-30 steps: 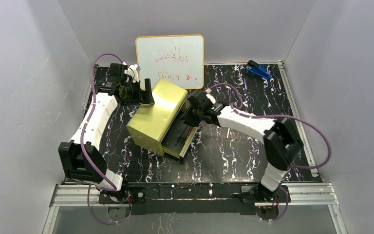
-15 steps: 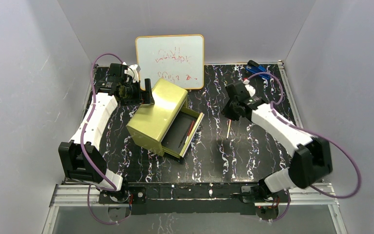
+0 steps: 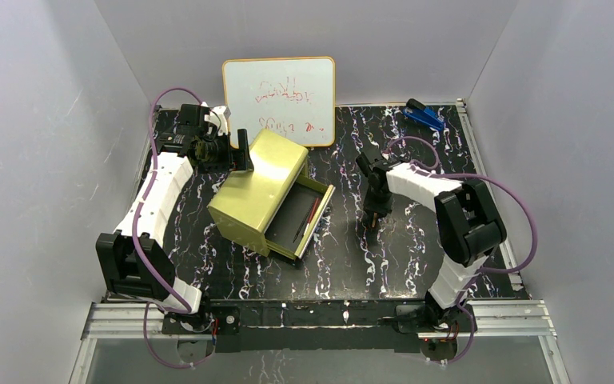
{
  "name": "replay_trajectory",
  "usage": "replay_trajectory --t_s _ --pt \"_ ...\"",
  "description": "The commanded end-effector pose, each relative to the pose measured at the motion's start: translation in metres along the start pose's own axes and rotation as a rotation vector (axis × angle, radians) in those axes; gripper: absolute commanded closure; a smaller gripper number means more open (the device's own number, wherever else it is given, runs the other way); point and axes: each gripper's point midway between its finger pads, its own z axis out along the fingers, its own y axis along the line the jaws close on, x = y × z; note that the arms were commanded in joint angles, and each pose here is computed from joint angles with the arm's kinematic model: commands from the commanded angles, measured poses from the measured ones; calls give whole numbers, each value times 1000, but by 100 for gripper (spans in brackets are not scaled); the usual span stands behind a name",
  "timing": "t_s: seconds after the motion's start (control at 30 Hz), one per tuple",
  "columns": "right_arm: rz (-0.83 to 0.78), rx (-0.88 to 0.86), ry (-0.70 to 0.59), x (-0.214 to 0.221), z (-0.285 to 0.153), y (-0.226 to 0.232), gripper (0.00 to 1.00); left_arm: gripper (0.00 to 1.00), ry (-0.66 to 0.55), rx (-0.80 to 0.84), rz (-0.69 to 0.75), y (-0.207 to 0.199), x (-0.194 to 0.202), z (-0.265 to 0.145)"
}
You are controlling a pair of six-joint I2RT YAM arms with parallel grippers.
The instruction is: Organize the makeup
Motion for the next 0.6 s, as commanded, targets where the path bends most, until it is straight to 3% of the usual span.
replay_trajectory --t_s 0.0,0.27,0.3,0.43,0.57 --pt "-14 24 -38 -14 6 -4 70 2 99 -77 8 18 29 -1" --pt "-16 44 -3 -3 28 -14 72 2 105 -77 7 19 29 2" --pt "-17 47 1 -2 31 -15 75 2 107 -77 7 19 30 2" --pt "-21 55 20 6 41 -17 99 2 105 -79 7 19 30 1" --pt "-14 51 32 10 43 -17 99 2 107 -82 7 20 30 1"
